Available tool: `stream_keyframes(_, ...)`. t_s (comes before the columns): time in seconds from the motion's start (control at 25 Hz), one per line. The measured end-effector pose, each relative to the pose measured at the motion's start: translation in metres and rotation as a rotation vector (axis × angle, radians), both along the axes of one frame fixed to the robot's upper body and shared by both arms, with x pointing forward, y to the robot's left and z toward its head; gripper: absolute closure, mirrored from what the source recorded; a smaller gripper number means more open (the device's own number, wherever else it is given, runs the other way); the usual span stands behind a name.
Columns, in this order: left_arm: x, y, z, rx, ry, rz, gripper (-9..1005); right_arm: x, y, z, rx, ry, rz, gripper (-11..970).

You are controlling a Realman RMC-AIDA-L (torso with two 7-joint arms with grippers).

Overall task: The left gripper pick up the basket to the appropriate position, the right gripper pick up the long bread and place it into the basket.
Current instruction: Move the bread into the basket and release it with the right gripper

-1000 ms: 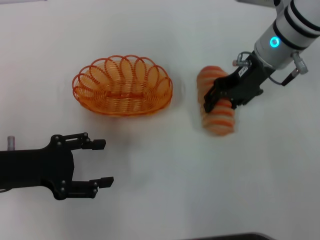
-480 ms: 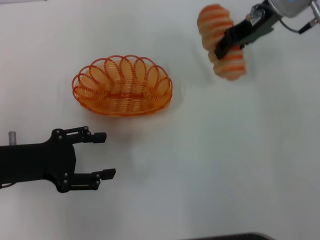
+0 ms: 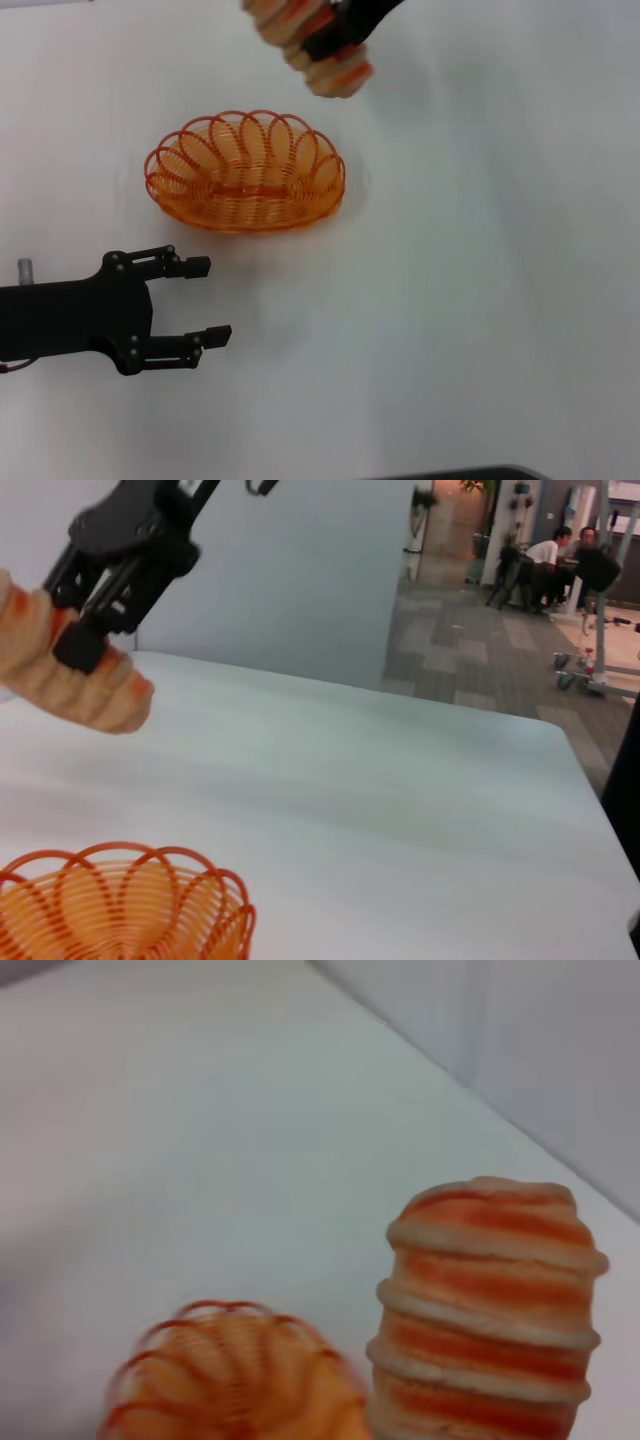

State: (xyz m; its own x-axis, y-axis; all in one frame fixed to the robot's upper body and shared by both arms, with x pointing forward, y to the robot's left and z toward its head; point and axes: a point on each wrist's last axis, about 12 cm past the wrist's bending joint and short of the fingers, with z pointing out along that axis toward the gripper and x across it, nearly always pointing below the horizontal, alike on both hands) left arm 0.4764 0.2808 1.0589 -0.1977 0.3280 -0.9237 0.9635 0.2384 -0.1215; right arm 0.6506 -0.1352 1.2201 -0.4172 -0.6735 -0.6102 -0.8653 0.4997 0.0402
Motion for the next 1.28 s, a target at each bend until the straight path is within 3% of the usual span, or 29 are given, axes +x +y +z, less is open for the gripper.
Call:
stream_keyframes(0.2, 0.001, 0.000, 0.000, -0.013, 0.014, 0.022, 201, -0.013, 0.020, 0.003, -0.072, -0.014, 0.219, 527)
stream_keyframes(0.4, 0.003, 0.000, 0.000, -0.025, 0.031, 0.045, 200, -0.025, 0.036, -0.007, -0.182, -0.005, 0.338, 567)
stream_keyframes(0.8, 0.005, 0.001, 0.002, -0.062, 0.044, 0.094, 198, -0.034, 0.054, -0.020, -0.299, -0.054, 0.437, 626)
stream_keyframes(1.28, 0.006, 0.002, 0.002, -0.067, 0.042, 0.102, 201, -0.032, 0.065, -0.022, -0.299, -0.108, 0.440, 709)
